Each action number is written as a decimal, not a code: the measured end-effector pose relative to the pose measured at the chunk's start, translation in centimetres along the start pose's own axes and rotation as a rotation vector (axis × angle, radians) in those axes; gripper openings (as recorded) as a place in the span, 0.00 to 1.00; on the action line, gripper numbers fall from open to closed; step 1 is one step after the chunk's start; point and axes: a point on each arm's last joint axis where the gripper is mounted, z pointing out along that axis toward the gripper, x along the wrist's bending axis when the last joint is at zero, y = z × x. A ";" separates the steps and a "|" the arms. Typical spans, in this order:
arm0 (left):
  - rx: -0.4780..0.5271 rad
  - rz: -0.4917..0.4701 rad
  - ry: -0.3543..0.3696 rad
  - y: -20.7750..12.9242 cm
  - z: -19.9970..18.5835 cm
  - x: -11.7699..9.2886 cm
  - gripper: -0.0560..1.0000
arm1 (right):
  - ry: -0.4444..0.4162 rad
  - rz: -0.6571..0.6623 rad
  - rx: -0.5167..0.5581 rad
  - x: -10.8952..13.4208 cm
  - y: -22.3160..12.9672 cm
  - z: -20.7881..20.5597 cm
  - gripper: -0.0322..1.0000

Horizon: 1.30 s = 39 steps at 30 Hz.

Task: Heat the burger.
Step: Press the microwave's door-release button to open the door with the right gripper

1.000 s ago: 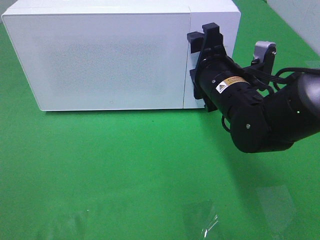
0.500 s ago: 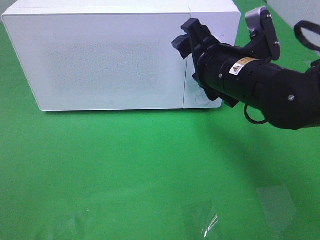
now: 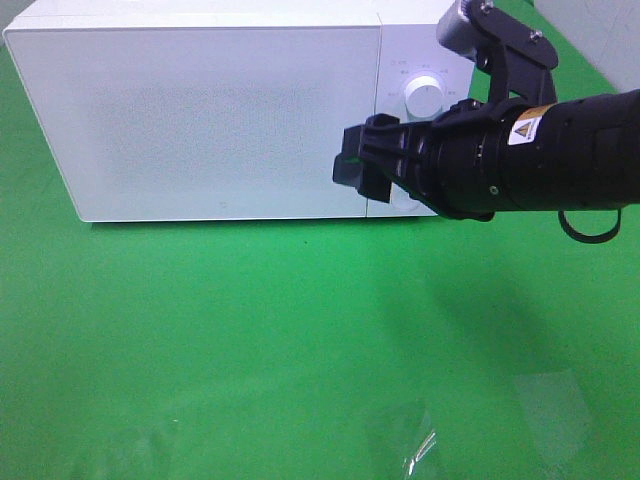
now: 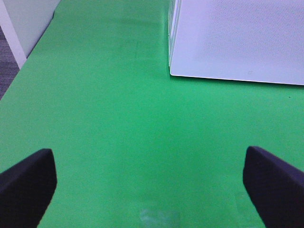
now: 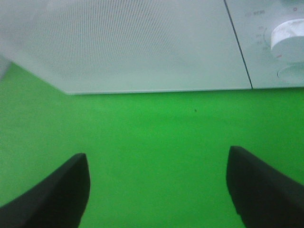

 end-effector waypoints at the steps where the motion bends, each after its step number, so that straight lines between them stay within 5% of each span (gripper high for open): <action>1: 0.000 0.000 0.000 0.0 0.0 0.0 0.99 | -0.003 -0.031 0.029 0.0 -0.2 -0.3 0.76; 10: 0.000 0.000 0.000 0.0 0.0 0.0 0.99 | -0.086 -0.276 0.259 -0.5 -1.2 -4.4 0.76; 21: 0.000 0.000 0.000 0.0 0.0 0.0 0.99 | -0.152 -0.356 0.380 -1.2 -1.6 -10.6 0.76; 33: 0.000 0.000 0.000 0.0 0.0 0.0 0.99 | -0.166 -0.406 0.335 -1.9 -1.9 -16.8 0.76; 39: 0.000 0.000 0.000 0.0 0.0 0.0 0.99 | -0.126 -0.405 0.170 -2.3 -2.1 -21.2 0.76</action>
